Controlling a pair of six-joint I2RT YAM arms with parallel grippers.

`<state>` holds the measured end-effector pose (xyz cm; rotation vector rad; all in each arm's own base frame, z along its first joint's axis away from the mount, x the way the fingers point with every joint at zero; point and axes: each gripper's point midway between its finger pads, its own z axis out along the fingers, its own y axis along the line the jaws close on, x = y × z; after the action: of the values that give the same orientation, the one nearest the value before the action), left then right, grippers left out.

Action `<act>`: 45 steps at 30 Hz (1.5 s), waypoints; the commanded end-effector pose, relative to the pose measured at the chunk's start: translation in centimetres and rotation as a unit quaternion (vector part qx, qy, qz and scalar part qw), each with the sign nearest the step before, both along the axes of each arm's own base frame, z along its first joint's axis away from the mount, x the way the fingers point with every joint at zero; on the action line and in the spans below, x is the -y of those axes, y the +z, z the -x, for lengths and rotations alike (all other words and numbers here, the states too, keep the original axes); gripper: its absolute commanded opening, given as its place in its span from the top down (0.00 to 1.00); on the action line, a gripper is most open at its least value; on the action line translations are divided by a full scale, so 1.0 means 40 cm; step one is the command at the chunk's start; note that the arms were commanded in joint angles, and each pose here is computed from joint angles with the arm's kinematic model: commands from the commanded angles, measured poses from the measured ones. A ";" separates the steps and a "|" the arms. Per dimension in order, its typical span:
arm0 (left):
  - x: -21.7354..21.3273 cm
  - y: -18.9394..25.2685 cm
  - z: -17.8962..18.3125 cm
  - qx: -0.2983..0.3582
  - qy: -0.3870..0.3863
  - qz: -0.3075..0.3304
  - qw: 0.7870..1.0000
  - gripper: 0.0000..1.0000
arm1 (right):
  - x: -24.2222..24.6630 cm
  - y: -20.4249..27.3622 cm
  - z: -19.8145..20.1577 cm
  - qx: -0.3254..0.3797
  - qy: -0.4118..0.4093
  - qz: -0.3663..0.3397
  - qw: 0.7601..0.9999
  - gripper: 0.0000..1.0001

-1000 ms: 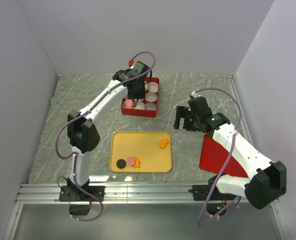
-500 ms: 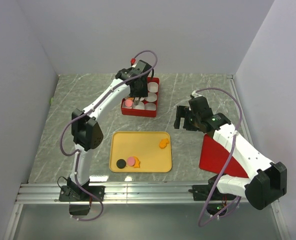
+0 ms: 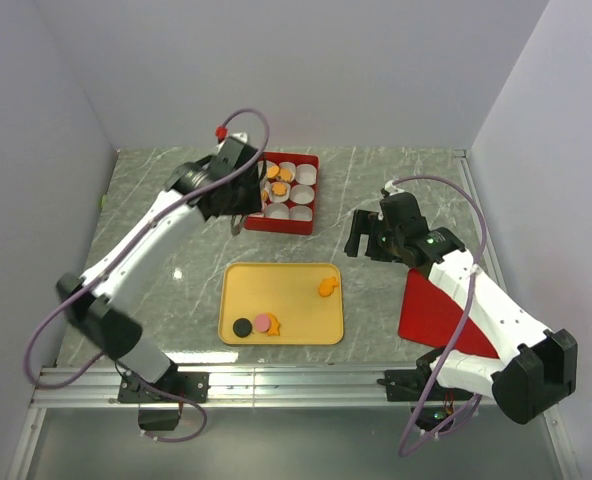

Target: Pack the cookies

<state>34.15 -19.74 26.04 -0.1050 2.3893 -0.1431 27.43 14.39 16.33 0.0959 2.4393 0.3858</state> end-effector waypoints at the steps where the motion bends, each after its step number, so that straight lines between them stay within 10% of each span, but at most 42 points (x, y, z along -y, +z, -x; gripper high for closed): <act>1: -0.013 0.004 0.112 0.000 -0.014 0.023 1.000 0.48 | -0.024 0.043 -0.003 0.025 0.005 -0.039 0.999 0.00; 21: -0.004 -0.240 0.558 -0.157 -0.096 0.061 0.981 0.49 | -0.059 -0.008 0.057 -0.009 0.008 -0.052 0.999 0.01; 45: -0.055 -0.321 0.693 -0.234 -0.096 0.036 0.967 0.48 | -0.003 -0.016 0.106 0.004 -0.018 -0.041 0.999 0.01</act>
<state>6.87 -17.31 12.86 0.1014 2.8600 -0.2816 23.17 14.76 15.41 0.1683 2.4300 0.4803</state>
